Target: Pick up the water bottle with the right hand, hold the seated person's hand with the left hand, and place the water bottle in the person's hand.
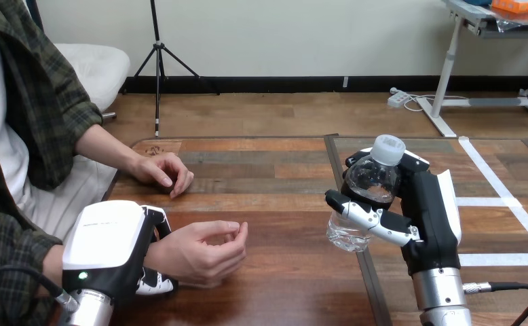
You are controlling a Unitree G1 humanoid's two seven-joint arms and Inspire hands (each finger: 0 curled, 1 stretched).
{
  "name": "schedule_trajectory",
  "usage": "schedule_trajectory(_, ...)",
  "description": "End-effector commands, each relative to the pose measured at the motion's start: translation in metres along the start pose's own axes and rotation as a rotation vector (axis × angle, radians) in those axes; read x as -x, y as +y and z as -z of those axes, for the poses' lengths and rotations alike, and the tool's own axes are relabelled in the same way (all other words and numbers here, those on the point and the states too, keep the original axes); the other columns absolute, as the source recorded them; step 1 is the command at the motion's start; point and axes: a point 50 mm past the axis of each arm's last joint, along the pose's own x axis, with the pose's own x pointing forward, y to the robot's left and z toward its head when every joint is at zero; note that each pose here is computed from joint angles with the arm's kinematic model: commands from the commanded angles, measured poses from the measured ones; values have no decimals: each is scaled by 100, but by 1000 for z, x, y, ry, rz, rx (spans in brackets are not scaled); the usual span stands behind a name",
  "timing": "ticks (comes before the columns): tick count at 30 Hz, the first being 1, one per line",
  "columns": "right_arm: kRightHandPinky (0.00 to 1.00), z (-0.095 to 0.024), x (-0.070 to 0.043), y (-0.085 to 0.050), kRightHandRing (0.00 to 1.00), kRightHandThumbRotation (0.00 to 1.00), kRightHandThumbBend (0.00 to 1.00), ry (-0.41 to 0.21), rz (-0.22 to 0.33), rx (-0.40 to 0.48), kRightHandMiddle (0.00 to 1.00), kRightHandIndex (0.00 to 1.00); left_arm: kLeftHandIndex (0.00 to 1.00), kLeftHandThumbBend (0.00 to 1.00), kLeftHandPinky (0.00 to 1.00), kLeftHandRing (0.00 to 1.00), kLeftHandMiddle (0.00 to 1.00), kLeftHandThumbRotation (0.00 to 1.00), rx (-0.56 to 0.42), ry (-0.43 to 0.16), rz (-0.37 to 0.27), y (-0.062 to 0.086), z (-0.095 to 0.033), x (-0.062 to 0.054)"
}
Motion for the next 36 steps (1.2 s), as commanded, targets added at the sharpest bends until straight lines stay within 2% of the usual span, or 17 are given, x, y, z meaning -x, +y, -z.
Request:
schedule_trajectory(1,41,-26,-28,1,44,0,69,-153,15,-28,48,50,40,86,34,36,40,0,1,-50,-101,18,-7,-14)
schedule_trajectory(18,41,-34,-29,7,44,0,68,-196,-10,-54,48,50,38,88,31,34,38,0,12,-72,-127,18,-9,-13)
schedule_trajectory(29,40,-45,-33,14,44,0,66,-262,-50,-45,48,50,36,89,30,32,37,0,26,-95,-141,18,-11,-13)
schedule_trajectory(36,39,-54,-36,22,44,0,65,-297,-80,-85,48,49,35,89,29,32,36,0,38,-104,-148,18,-14,-14)
